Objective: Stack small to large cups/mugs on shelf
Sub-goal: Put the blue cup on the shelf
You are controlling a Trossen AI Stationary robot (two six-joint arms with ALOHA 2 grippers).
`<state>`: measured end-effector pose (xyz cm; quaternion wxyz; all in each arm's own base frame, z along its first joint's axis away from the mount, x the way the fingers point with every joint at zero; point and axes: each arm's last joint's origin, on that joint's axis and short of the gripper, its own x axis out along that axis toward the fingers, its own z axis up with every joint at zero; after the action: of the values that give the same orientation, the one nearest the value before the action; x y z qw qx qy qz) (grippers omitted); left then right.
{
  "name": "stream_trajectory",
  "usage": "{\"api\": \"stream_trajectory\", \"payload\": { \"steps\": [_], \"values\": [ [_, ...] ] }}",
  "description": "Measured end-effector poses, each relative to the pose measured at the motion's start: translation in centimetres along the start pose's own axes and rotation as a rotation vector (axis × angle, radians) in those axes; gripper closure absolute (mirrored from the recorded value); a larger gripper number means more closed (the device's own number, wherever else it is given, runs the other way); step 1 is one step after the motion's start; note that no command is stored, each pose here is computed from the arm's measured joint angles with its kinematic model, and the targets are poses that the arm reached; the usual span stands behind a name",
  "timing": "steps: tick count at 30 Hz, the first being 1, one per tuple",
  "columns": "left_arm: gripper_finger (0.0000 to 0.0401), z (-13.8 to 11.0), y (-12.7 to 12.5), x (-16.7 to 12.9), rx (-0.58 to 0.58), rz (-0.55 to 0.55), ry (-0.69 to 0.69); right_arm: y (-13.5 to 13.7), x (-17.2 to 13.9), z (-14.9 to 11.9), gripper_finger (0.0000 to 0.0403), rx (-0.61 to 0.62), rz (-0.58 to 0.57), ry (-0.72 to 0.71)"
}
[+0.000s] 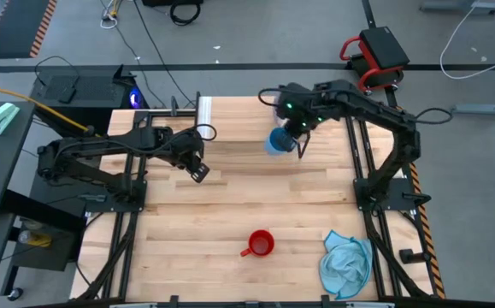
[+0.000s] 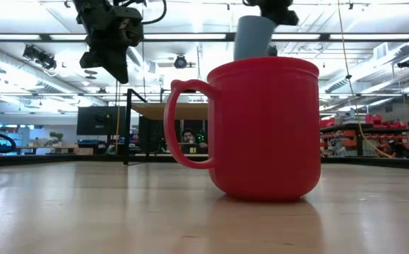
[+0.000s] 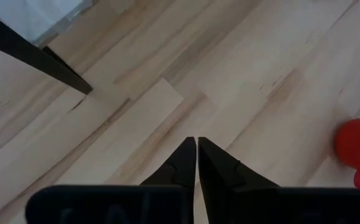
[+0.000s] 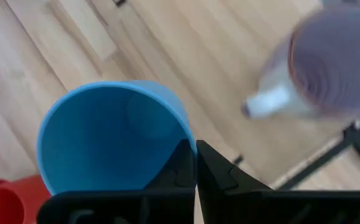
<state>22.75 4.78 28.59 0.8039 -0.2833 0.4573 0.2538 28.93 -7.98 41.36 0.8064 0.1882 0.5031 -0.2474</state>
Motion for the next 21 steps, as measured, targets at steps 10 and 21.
{"api": "stream_trajectory", "payload": {
  "steps": [10, 21],
  "values": [
    [0.0381, 0.0, 0.0, 0.0, -0.007, 0.001, 0.000, -1.6, 0.2, 4.5, 0.0400, -0.026, -0.034, -0.024],
    [0.0385, 0.5, 1.0, 0.0, -0.040, 0.038, -0.011, -4.7, 1.4, 6.1, 0.0400, 0.045, -0.074, -0.033]
  ]
}}
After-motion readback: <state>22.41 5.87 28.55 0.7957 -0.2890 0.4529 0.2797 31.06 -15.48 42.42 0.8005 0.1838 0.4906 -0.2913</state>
